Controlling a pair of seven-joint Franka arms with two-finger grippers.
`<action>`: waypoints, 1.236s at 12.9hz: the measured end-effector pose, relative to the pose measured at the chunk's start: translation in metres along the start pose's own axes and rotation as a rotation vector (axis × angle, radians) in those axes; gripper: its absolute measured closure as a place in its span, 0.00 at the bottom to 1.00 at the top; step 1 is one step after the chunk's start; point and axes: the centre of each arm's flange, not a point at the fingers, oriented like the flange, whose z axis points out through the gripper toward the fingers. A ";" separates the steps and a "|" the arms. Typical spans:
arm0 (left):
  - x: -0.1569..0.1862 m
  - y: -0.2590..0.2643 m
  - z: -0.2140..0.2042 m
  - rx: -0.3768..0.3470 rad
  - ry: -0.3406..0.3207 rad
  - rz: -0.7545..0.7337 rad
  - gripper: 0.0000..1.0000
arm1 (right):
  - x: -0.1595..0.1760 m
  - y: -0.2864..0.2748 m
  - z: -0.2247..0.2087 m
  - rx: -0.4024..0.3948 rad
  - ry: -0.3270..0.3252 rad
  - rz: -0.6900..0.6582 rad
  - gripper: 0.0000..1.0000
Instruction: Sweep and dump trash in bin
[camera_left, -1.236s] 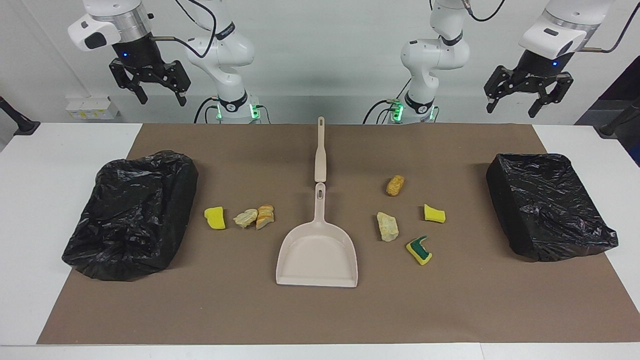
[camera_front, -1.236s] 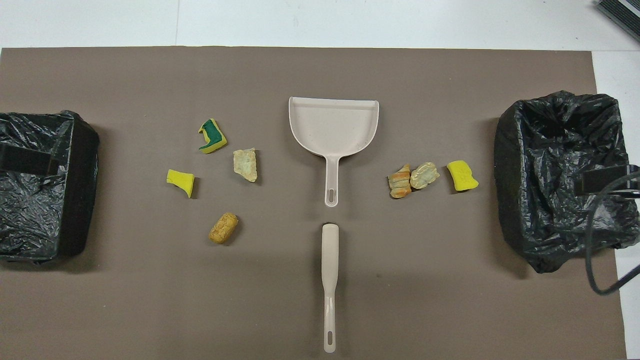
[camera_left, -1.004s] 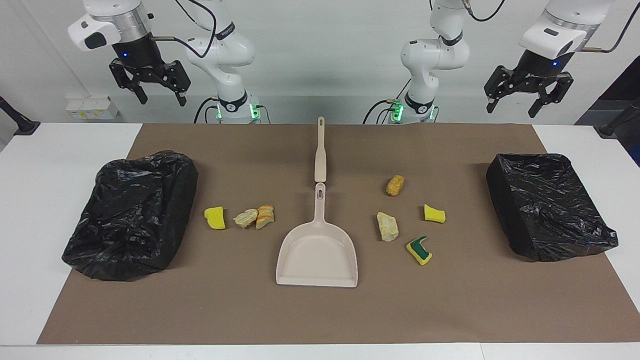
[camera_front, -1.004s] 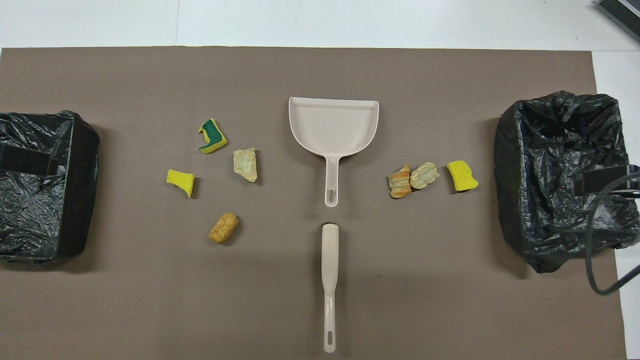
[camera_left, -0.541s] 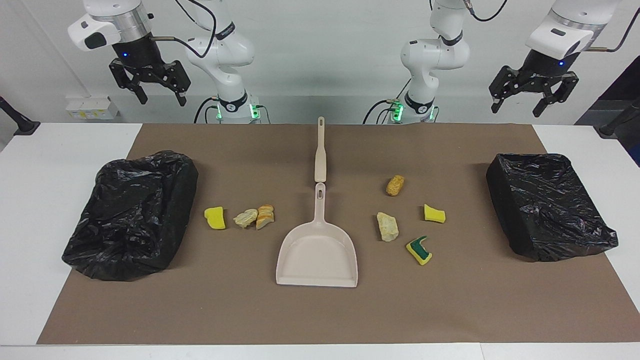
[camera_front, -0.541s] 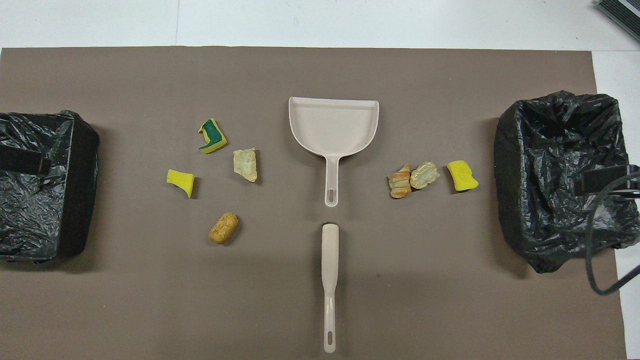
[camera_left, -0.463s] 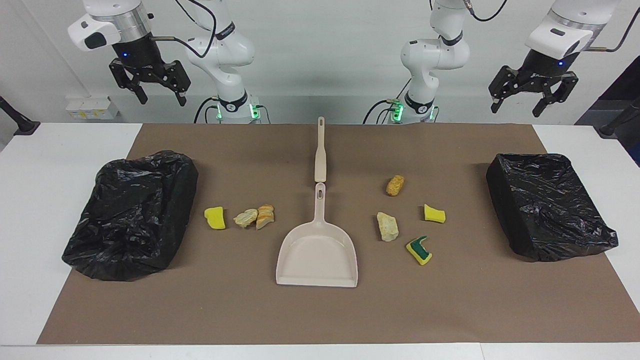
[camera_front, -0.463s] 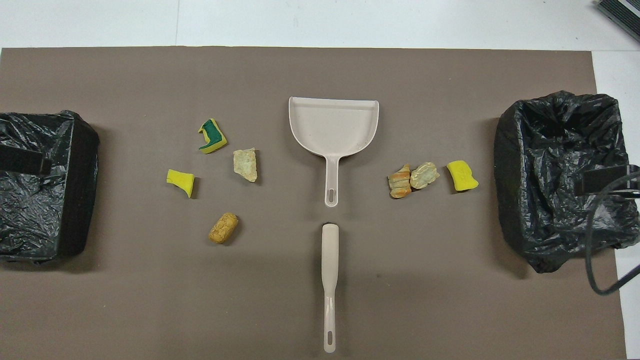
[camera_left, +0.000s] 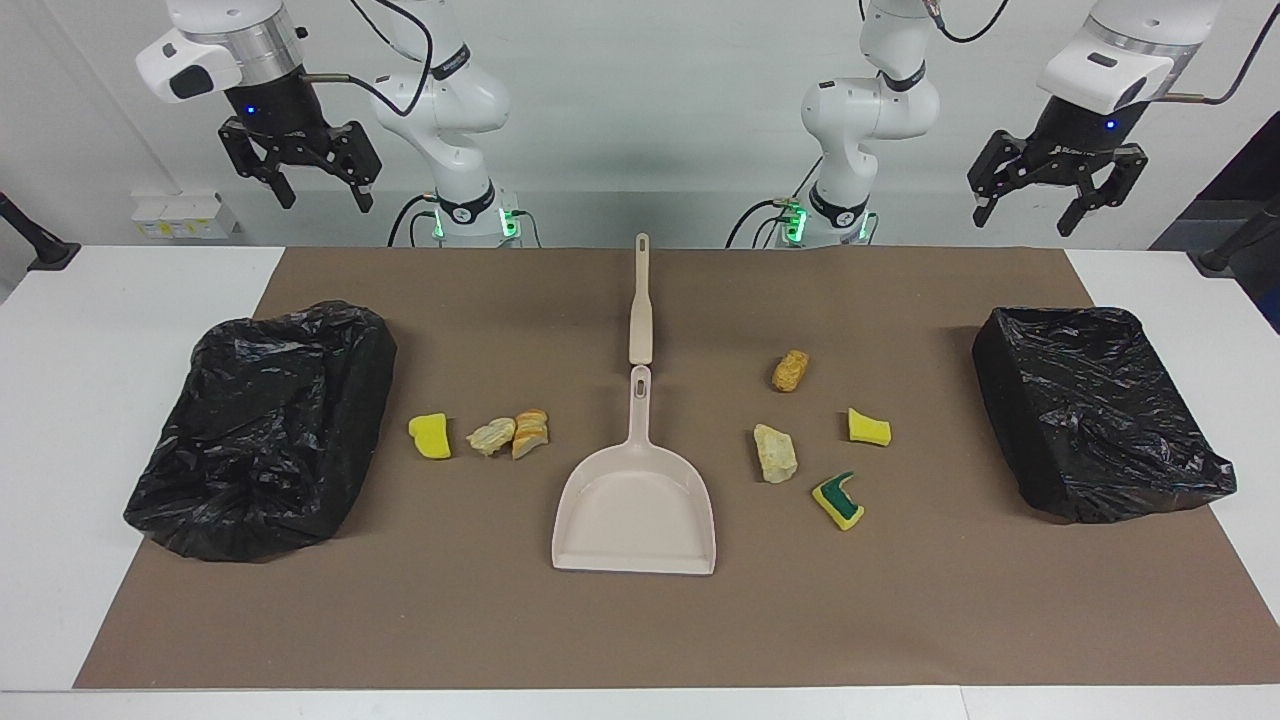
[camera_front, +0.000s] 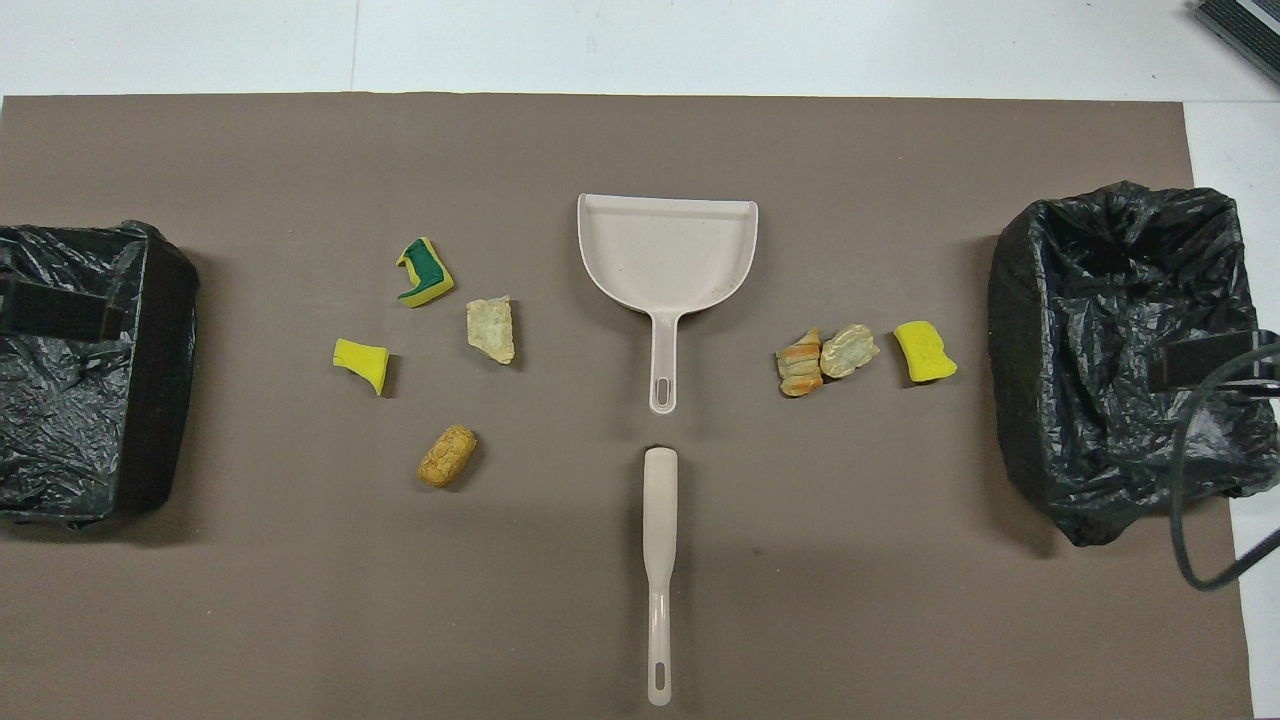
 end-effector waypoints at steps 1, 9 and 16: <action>0.001 0.004 0.000 -0.001 0.002 0.007 0.00 | 0.000 0.000 0.000 0.000 -0.001 0.000 0.00; 0.004 0.022 -0.001 -0.005 0.018 0.040 0.00 | -0.004 0.001 0.003 -0.001 -0.008 0.001 0.00; 0.004 0.085 0.009 -0.024 0.007 0.130 0.00 | -0.004 0.001 0.005 -0.001 -0.014 0.001 0.00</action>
